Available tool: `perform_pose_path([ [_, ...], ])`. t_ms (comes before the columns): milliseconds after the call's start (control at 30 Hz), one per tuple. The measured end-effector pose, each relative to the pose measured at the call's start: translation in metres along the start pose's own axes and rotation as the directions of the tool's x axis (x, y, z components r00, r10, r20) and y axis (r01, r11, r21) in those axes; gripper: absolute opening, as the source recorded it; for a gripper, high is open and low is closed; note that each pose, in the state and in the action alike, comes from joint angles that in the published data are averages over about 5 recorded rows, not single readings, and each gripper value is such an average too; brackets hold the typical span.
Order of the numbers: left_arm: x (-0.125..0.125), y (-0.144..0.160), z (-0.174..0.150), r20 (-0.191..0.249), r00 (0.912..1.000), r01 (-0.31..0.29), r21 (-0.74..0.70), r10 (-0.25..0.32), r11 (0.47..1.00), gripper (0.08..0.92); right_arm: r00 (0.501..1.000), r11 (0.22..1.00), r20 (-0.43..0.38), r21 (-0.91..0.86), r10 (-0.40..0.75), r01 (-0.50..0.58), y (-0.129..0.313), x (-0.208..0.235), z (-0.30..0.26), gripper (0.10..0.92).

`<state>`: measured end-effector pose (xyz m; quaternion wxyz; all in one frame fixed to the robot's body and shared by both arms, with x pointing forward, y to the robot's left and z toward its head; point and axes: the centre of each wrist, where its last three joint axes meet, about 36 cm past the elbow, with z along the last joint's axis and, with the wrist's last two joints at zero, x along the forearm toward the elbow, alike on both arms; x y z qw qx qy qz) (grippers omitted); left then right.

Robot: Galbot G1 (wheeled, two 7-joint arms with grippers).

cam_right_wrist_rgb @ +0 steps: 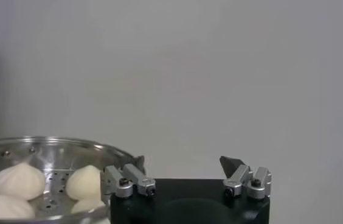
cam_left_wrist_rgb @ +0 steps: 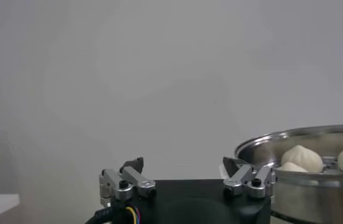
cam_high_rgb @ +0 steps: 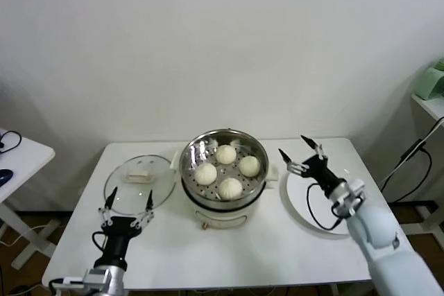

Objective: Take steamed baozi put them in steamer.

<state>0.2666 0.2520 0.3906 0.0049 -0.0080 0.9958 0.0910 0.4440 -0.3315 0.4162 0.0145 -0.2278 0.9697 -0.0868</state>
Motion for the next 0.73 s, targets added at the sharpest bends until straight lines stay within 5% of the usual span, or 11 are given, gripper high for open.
perform_pose_path([
  [367, -0.004, 0.008, 0.001, -0.013, 0.9999, -0.002, 0.024, 0.002, 1.000, 0.823, 0.987, 0.975, -0.027, -0.153, 0.158, -0.161, 0.069, 0.070, 0.050, 0.823],
  [733, -0.006, 0.012, 0.004, -0.024, 0.9997, 0.003, 0.060, -0.002, 0.998, 0.823, 0.972, 0.952, -0.057, -0.198, 0.228, -0.234, 0.094, 0.106, 0.065, 0.823],
])
